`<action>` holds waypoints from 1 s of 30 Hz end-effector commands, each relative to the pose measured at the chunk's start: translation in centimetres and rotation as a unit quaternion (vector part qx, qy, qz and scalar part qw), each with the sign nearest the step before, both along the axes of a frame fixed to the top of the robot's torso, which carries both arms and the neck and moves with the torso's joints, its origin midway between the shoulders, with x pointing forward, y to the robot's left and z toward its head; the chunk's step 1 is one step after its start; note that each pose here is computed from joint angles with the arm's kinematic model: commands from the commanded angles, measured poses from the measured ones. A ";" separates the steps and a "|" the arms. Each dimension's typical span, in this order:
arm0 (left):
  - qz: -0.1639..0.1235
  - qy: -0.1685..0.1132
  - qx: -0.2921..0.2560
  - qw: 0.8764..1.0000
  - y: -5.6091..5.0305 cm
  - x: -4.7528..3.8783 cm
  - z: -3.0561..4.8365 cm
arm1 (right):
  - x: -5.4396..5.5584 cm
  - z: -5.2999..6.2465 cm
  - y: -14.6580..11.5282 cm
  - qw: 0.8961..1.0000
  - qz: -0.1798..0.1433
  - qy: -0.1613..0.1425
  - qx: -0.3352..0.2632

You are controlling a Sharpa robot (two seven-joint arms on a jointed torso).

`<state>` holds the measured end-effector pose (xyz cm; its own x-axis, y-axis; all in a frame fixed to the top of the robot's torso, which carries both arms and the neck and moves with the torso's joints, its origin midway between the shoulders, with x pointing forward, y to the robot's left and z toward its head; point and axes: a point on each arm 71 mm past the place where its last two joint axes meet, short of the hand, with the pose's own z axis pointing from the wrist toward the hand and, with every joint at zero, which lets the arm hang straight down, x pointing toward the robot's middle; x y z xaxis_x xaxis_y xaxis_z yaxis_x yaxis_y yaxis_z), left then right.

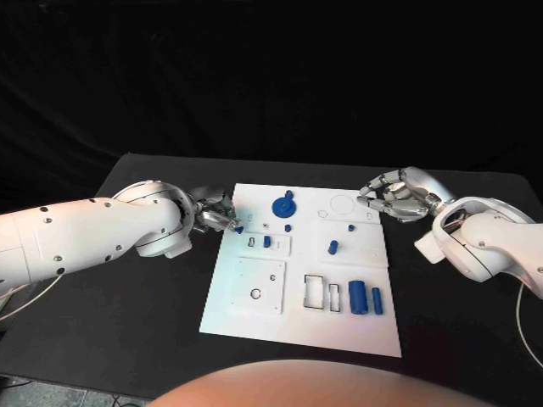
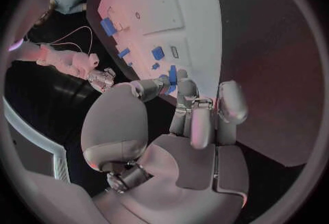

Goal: Assemble the parts on the task board

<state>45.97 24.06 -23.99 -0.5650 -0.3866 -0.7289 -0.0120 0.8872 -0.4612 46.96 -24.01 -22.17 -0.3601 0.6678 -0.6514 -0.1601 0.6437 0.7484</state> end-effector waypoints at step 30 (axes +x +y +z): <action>-0.002 0.026 0.025 0.999 -3.0 0.71 -1.27 | -0.1 0.0 0.3 1.000 0.007 0.000 0.001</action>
<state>46.84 21.17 -24.95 -0.5722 -0.3794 -0.7271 -0.0305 0.8958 -0.4435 46.91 -23.86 -22.15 -0.3622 0.6684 -0.6497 -0.1622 0.6412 0.7501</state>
